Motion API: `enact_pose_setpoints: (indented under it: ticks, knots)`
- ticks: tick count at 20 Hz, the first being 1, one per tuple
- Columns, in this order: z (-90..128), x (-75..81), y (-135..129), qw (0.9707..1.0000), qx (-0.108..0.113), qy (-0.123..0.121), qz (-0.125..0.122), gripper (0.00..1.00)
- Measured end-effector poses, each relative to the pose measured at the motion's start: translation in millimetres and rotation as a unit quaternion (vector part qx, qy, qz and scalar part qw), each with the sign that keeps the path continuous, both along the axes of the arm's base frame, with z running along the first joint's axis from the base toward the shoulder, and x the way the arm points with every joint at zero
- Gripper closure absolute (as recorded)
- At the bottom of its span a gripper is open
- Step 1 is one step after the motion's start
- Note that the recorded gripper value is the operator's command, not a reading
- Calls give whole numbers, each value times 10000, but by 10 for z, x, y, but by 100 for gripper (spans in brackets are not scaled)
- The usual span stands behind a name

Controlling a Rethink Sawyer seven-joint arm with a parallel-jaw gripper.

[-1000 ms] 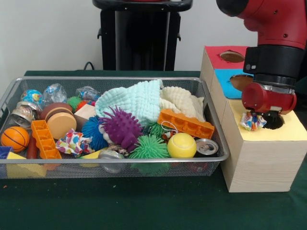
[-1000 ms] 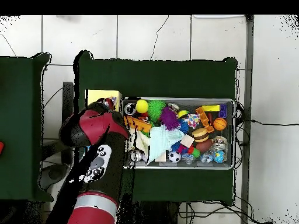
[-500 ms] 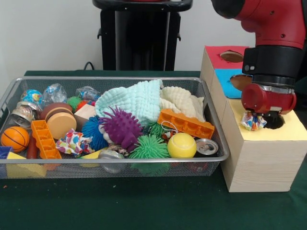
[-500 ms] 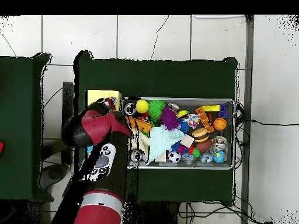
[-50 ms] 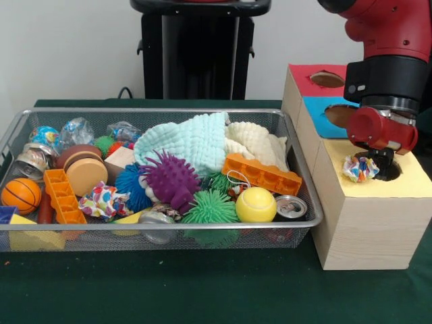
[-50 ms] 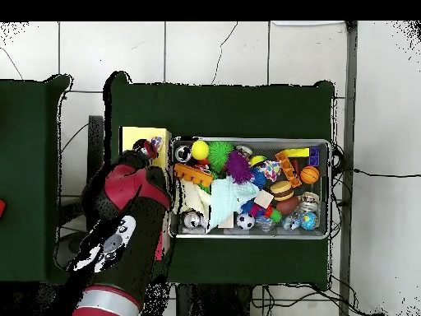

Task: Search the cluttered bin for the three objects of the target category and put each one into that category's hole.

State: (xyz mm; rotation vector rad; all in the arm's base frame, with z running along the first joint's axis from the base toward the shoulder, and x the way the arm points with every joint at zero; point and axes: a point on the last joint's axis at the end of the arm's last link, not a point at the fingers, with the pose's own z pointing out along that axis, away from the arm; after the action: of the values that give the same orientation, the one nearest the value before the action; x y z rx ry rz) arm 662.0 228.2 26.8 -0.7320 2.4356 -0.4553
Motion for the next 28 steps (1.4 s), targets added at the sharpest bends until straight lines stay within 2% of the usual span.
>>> enact_pose_setpoints:
  ticks: [15,16,23,28]
  knots:
    - [-17,-40,-9,9995,144,-267,-73,100]
    - [-17,-43,-10,9995,144,-266,-74,0]
    - [-19,-36,-56,9993,256,-235,-162,0]
    - [-26,-46,-73,9988,361,-303,-166,0]
